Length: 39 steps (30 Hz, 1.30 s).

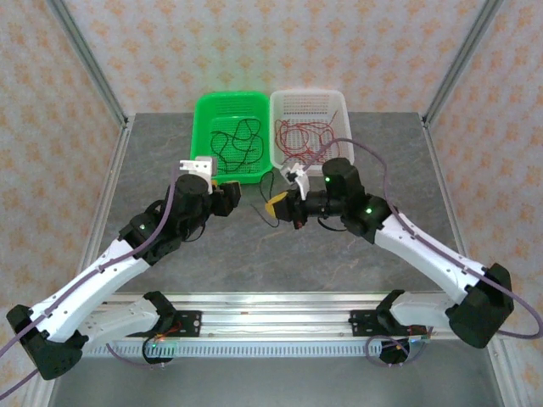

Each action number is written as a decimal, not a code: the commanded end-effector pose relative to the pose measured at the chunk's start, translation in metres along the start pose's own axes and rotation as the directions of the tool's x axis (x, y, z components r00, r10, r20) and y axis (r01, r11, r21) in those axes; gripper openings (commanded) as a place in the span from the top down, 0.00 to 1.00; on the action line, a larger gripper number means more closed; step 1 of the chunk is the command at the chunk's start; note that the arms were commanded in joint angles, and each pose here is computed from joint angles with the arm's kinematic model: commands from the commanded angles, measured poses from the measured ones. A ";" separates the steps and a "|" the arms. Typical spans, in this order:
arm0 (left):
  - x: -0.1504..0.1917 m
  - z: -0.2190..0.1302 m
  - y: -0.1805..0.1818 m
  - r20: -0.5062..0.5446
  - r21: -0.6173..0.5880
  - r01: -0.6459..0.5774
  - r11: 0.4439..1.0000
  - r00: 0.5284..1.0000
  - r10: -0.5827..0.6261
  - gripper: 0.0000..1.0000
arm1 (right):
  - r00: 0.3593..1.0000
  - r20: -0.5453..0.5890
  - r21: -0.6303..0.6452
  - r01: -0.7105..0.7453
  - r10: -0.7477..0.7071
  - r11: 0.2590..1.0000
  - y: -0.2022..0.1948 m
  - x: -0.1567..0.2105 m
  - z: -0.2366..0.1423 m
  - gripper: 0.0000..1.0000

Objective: Untangle the cables

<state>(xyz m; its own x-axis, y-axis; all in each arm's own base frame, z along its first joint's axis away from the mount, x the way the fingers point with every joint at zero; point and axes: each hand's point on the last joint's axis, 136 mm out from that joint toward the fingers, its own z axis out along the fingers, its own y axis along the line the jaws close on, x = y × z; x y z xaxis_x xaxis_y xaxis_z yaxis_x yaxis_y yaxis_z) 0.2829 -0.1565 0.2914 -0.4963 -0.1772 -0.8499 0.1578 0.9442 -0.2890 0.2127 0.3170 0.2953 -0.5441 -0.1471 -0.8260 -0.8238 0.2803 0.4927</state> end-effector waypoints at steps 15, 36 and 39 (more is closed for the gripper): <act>0.002 -0.016 0.010 0.055 0.004 0.060 0.998 0.997 -0.061 0.42 | 0.532 0.586 -0.332 -0.530 0.611 0.780 0.016 -0.160 -0.074 1.00; 0.011 -0.038 0.021 0.098 0.054 0.083 0.995 0.991 -0.088 0.41 | 0.845 0.433 0.032 -0.364 0.315 0.931 -0.107 -0.246 0.112 1.00; 0.009 -0.040 0.021 0.110 0.056 0.084 0.995 0.990 -0.090 0.41 | 0.822 0.437 0.038 -0.422 0.365 0.906 -0.135 -0.242 0.135 1.00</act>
<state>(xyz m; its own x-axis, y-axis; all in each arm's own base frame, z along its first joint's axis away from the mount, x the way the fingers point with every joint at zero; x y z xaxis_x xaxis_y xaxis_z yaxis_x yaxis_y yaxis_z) 0.2505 -0.1269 0.2882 -0.4356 -0.2738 -0.8575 0.1444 0.9190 -0.3668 0.4636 0.4376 0.4003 -0.6644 0.3898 -0.6377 -0.5390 0.3411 0.7701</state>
